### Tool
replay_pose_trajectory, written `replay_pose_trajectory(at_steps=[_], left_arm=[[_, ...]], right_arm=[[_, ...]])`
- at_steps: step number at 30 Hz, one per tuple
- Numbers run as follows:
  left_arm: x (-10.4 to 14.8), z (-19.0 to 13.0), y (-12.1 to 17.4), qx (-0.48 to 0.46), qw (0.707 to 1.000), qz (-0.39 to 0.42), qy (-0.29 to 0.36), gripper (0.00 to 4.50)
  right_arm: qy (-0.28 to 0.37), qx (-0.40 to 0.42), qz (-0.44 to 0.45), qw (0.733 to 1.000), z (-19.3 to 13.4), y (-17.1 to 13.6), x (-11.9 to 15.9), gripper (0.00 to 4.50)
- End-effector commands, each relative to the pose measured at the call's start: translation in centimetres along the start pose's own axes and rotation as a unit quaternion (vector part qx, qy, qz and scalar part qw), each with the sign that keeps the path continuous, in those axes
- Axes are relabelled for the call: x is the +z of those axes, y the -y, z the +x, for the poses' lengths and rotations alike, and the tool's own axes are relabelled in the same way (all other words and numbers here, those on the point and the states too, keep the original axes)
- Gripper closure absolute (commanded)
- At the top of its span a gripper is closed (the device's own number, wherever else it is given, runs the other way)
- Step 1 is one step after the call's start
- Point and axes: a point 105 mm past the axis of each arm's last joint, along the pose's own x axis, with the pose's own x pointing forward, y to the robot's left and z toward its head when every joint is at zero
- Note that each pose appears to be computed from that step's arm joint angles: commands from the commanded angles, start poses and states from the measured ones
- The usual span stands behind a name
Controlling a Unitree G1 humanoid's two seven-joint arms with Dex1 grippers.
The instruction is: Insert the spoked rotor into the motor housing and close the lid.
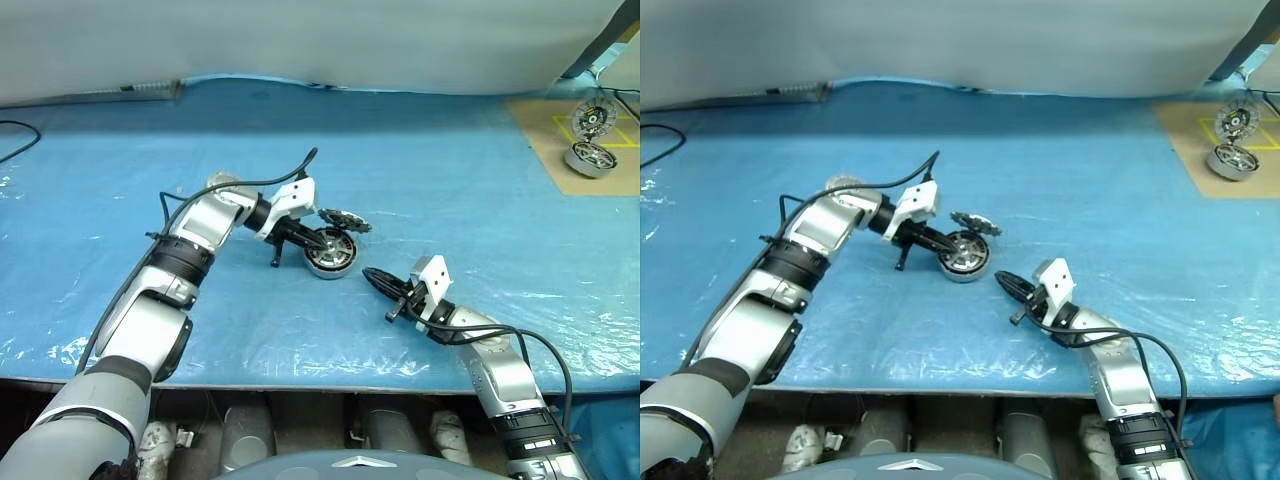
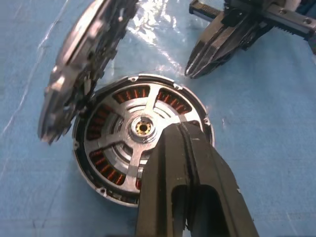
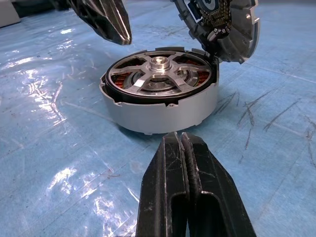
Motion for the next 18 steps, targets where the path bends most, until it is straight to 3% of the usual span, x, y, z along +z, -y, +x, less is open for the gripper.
replay_pose_trajectory(at_steps=[1, 7, 14, 18], left_arm=[[0.7, 0.4, -0.5, 0.046, 0.998, 0.001, 0.037, 4.48], [0.0, 2.1, 0.1, 0.075, 0.995, -0.033, 0.064, 4.48], [-2.3, 2.4, 1.3, 0.066, 0.997, -0.044, 0.018, 4.48], [-3.4, 2.0, 1.4, 0.080, 0.995, -0.058, 0.024, 4.48]], right_arm=[[0.013, 0.007, -0.007, 1.000, 0.1, -0.3, 0.7, 4.50], [0.011, 0.005, -0.009, 1.000, -0.1, -0.2, 0.7, 4.50], [0.008, 0.005, -0.010, 1.000, -0.2, -0.1, 0.8, 4.50], [0.007, 0.005, -0.010, 1.000, -0.2, -0.1, 0.8, 4.50]])
